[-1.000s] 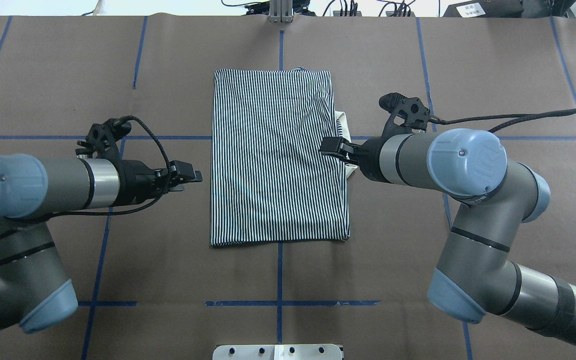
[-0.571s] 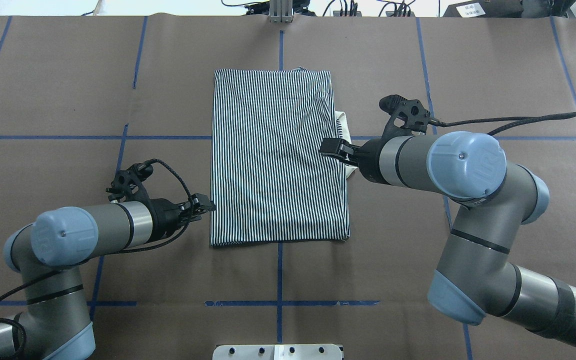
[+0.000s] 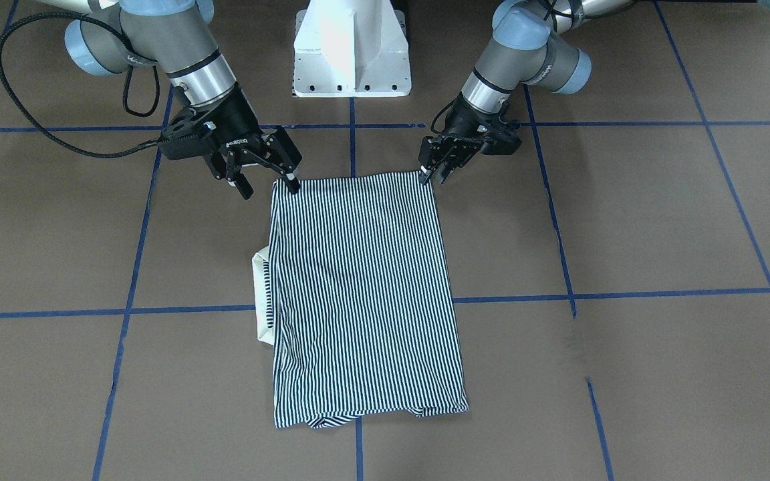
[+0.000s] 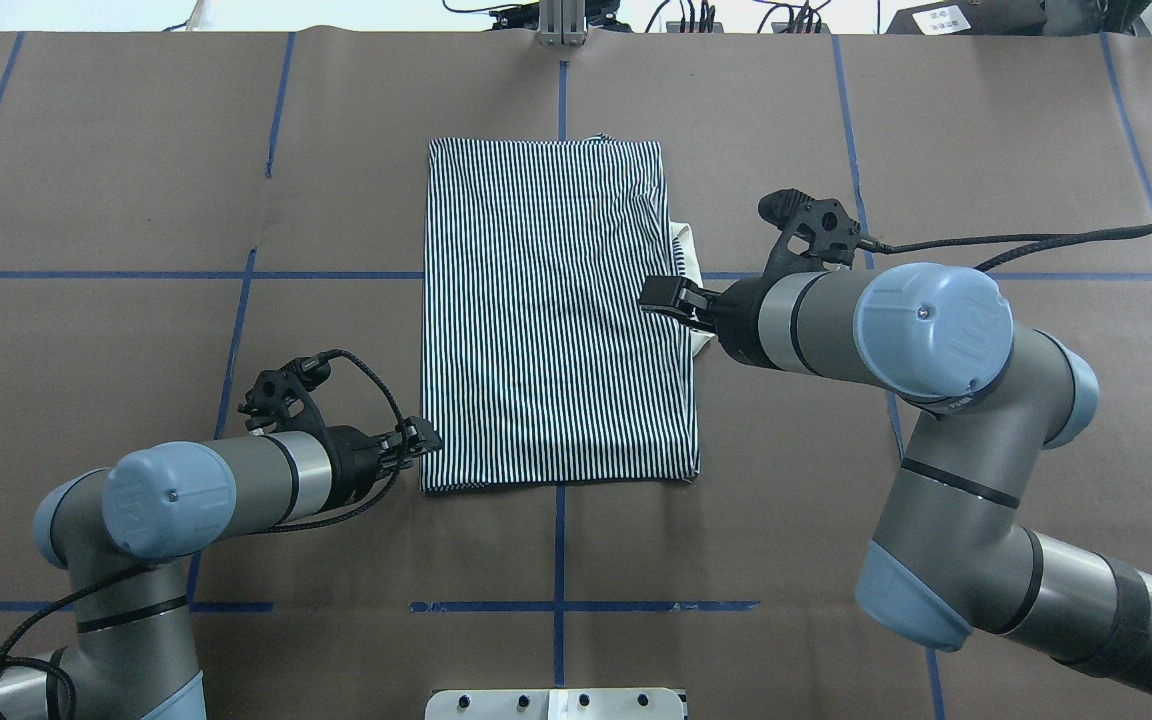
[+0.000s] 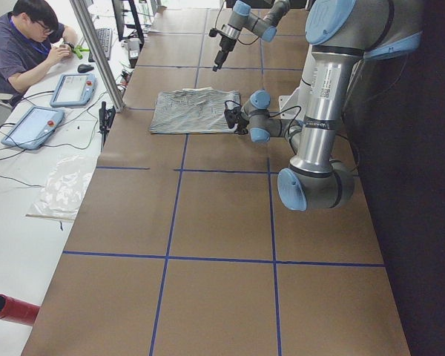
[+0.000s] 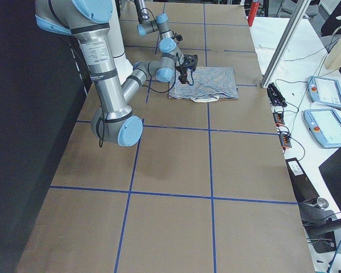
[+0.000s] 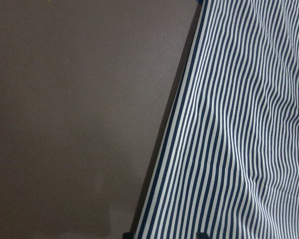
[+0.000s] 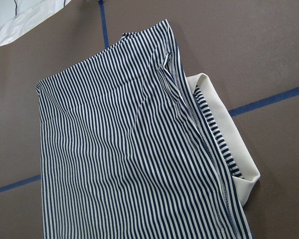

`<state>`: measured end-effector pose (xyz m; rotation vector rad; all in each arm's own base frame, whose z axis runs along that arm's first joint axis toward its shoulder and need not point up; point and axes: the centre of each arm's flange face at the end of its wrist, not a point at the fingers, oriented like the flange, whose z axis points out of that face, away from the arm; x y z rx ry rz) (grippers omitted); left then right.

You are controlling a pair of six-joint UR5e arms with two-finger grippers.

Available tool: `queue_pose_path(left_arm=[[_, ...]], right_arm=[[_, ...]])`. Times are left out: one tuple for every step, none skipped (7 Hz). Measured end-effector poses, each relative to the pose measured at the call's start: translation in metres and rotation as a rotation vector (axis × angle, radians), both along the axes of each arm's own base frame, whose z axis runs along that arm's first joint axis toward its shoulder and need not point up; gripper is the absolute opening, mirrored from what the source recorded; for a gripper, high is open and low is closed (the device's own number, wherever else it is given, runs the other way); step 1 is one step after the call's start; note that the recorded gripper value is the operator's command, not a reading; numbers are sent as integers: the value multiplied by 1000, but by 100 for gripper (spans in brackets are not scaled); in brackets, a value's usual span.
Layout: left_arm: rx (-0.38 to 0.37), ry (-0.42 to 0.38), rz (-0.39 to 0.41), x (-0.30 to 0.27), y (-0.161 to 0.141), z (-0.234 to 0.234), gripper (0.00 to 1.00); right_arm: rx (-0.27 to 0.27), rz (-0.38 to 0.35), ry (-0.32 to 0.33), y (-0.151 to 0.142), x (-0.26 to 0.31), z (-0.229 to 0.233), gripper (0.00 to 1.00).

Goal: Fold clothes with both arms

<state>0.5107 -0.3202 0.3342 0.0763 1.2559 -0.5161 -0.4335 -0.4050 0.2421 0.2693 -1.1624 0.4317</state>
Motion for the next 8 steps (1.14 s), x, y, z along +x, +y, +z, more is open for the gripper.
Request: queue_pose_path(left_arm=[[-3,-4,5,3,2,1,51],[-6,-12,8,5,4,4,51],[-9,-19,12,8,5,5,51],[-9,-19,14,10,5,3,51],[-9,-20,18,13,7,2,51],[-9,-21,24,16,10,2,51],[-10,-23,28,18,12,1,52],[-10,-24,30,19,13,1,53]], right_arm=[[0,0,0,0,0,0,100],[0,-1,0,0,0,0,100],[0,-1,0,0,0,0,100],[0,0,-1,0,0,-1,100],[0,0,0,0,0,0,100],[0,0,0,0,0,0,100],[0,0,1,0,0,1,100],[0,0,1,0,0,1,100]])
